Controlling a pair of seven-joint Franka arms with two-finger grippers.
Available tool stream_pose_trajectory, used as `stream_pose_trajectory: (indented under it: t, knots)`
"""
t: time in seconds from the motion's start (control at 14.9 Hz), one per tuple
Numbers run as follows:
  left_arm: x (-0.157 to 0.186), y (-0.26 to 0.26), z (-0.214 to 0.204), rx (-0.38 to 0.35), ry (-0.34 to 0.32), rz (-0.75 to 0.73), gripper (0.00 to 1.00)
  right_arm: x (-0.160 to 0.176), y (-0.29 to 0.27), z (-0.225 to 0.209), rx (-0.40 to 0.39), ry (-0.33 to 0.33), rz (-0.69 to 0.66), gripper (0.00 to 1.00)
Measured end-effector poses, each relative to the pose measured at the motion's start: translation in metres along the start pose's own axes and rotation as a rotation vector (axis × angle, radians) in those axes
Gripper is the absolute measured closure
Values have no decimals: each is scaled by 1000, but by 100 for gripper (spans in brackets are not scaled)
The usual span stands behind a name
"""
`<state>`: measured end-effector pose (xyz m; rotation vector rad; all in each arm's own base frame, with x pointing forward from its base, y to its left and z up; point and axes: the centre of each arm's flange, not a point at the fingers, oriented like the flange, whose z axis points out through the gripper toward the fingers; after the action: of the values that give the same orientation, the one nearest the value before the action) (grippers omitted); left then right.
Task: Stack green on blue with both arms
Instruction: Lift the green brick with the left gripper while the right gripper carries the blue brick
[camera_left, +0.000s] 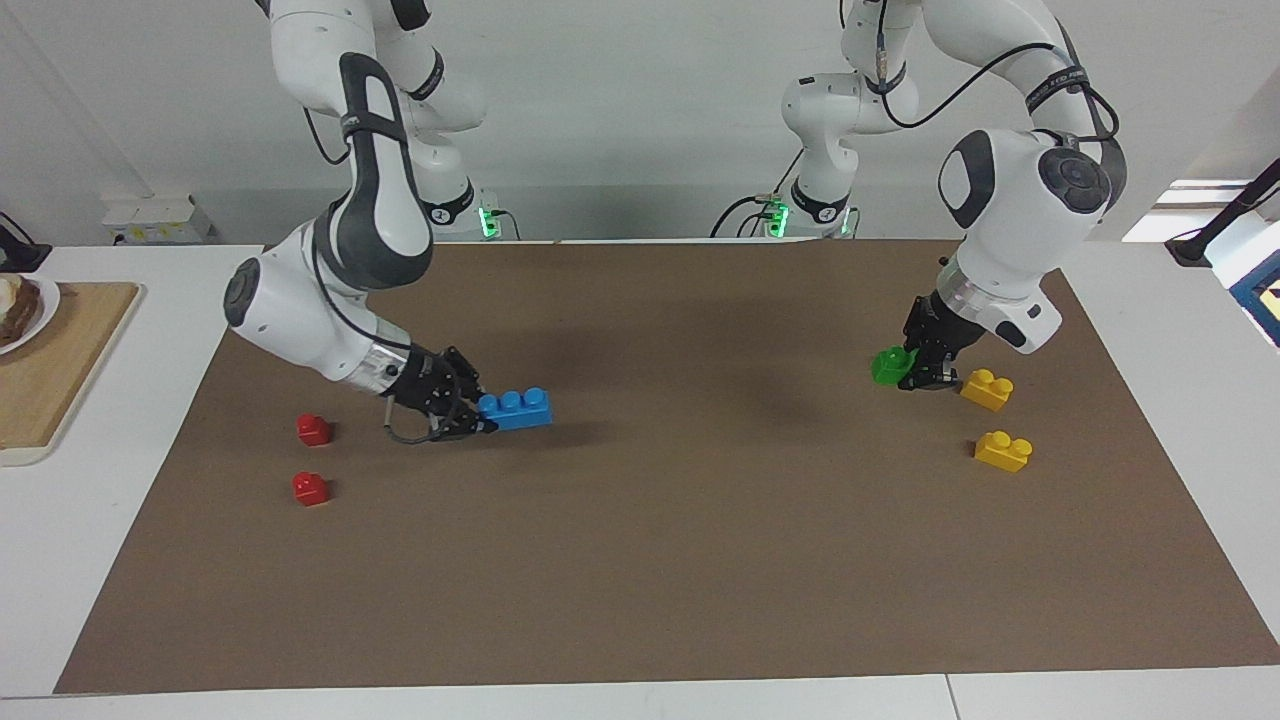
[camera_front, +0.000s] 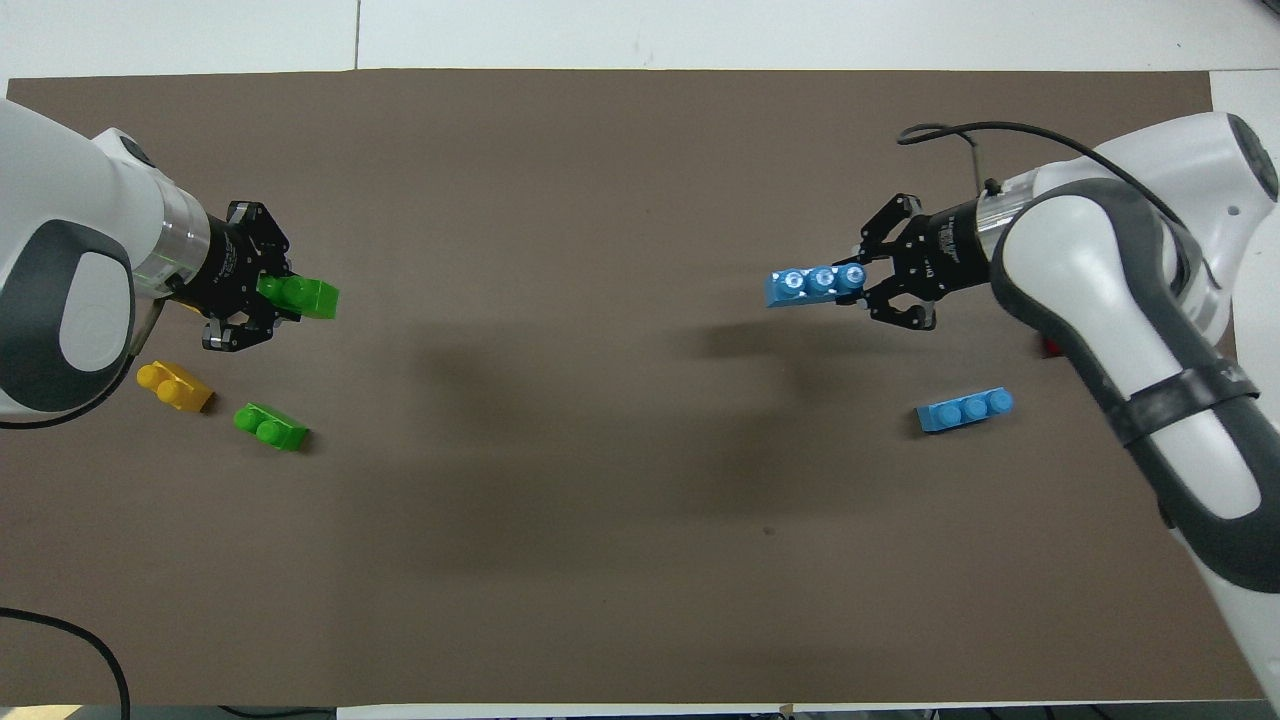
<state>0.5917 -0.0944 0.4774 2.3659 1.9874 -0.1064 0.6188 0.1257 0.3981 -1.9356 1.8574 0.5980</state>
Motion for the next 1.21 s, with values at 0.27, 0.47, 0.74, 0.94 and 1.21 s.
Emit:
stream_pose_trajectory:
  t: [0.27, 0.47, 0.74, 0.94, 1.21]
  knots:
    - [-11, -1, -8, -13, 0, -49, 66, -87, 9, 52, 68, -23, 32, 65]
    - [-16, -2, -11, -15, 0, -56, 66, -124, 25, 96, 76, -15, -1, 65]
    - [-39, -3, -9, -11, -2, -50, 66, -128, 38, 153, 64, 20, -13, 65]
    - [-75, -5, -6, -13, -4, -65, 66, -119, 39, 175, 50, 18, 17, 65]
    - [-128, -14, 9, -21, -7, -95, 66, -109, 41, 178, 44, 10, 62, 65]
